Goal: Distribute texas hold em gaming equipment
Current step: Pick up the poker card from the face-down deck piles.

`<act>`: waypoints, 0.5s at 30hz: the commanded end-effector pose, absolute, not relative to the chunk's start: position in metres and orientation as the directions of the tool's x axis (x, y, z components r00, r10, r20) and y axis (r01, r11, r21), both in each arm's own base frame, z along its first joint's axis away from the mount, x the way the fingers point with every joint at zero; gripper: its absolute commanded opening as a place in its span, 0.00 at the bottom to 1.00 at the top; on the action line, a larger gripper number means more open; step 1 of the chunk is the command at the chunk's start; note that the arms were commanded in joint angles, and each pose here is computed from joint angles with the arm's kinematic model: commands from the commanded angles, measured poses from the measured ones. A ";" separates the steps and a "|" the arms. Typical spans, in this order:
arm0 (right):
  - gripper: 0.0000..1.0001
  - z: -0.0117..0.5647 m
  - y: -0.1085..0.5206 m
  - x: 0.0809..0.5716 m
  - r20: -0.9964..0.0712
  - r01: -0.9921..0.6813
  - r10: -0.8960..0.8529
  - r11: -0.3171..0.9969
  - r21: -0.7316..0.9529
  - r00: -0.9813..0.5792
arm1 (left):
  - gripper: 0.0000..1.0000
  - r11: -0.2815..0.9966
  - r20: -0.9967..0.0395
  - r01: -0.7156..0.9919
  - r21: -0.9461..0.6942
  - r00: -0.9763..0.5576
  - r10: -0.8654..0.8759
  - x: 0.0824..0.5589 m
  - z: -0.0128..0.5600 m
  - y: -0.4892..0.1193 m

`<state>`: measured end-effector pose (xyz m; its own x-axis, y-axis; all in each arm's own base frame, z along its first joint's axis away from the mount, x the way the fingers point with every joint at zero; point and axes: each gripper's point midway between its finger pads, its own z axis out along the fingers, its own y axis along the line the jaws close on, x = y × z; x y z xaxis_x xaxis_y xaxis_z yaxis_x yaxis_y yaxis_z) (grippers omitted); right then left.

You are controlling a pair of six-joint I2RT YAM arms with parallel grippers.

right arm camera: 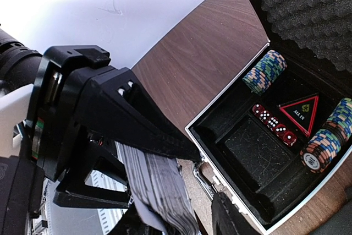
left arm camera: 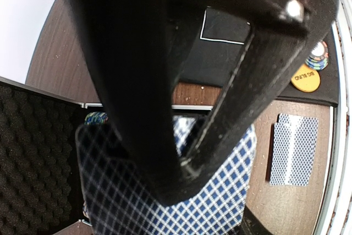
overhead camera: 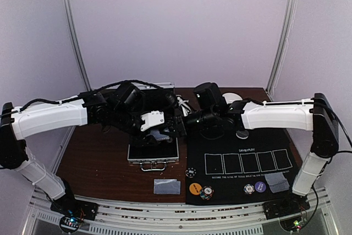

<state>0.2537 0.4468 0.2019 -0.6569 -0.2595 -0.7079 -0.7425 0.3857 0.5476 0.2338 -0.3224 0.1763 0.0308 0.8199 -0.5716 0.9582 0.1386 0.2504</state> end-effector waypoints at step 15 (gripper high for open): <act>0.29 0.212 0.432 0.250 -0.707 -0.754 -0.294 0.406 0.517 -0.643 | 0.50 0.155 -0.573 0.947 0.283 0.037 0.819 0.246 0.178 -0.326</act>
<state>0.2504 0.4383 0.1998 -0.6577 -0.2885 -0.6959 -0.7426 0.4038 0.5344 0.2360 -0.3215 0.1719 0.0262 0.8290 -0.5586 0.9567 0.1413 0.2545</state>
